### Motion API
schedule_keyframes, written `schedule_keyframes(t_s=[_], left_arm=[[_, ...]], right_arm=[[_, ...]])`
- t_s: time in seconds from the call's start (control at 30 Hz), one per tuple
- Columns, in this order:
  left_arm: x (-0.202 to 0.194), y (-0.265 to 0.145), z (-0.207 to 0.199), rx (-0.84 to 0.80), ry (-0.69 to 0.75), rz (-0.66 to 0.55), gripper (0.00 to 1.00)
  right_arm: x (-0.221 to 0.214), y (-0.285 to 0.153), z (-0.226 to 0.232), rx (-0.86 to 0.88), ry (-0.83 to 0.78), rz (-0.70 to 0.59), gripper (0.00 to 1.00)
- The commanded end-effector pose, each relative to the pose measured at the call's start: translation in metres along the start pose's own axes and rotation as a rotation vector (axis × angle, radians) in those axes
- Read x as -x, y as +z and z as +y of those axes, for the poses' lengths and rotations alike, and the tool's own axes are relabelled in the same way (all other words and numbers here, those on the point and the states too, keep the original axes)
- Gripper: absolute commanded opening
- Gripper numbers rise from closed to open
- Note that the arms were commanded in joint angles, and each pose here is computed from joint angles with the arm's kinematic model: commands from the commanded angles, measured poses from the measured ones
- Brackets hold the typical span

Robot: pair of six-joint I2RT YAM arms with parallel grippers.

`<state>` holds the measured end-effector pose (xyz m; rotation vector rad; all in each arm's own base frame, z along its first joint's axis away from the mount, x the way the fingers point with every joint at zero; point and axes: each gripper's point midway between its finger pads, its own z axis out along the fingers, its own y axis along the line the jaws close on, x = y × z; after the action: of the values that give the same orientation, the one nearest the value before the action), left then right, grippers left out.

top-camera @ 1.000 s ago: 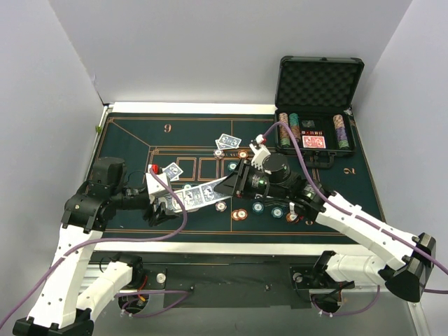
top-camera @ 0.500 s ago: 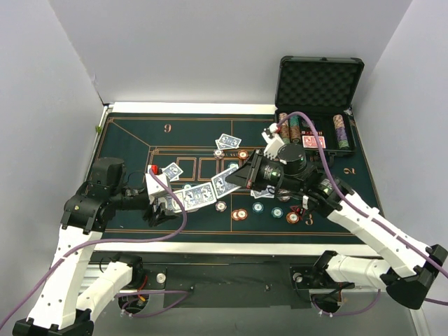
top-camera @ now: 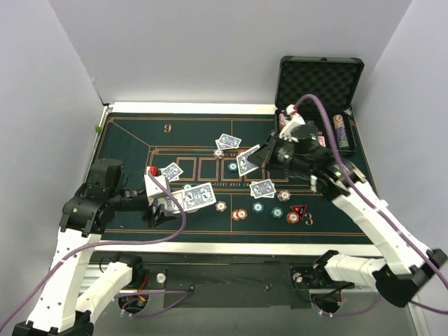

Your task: Distribute texas hold em gaming equipment

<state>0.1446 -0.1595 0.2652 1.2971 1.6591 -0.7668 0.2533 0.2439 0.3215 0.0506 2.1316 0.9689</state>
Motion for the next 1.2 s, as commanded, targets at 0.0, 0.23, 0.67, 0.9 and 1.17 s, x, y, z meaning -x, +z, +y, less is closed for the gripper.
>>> schedule_keyframes(t_s=[0.0,0.23,0.67,0.9,1.17], left_arm=[[0.020,-0.009,-0.003,0.005,0.047,-0.050,0.30],[0.023,-0.010,-0.003,0.005,0.044,-0.044,0.30],[0.024,-0.013,-0.007,0.002,0.041,-0.042,0.30],[0.027,-0.017,-0.008,0.005,0.044,-0.040,0.30],[0.026,-0.017,-0.010,0.004,0.041,-0.033,0.30]], right_arm=[[-0.018,0.047,-0.065,-0.267,-0.153,0.092,0.00],[-0.028,0.127,-0.098,-0.541,-0.417,0.190,0.00],[-0.034,0.238,-0.096,-0.728,-0.711,0.161,0.00],[-0.050,0.270,-0.097,-0.772,-0.846,0.163,0.00],[-0.065,0.300,-0.089,-0.737,-0.858,0.152,0.00]])
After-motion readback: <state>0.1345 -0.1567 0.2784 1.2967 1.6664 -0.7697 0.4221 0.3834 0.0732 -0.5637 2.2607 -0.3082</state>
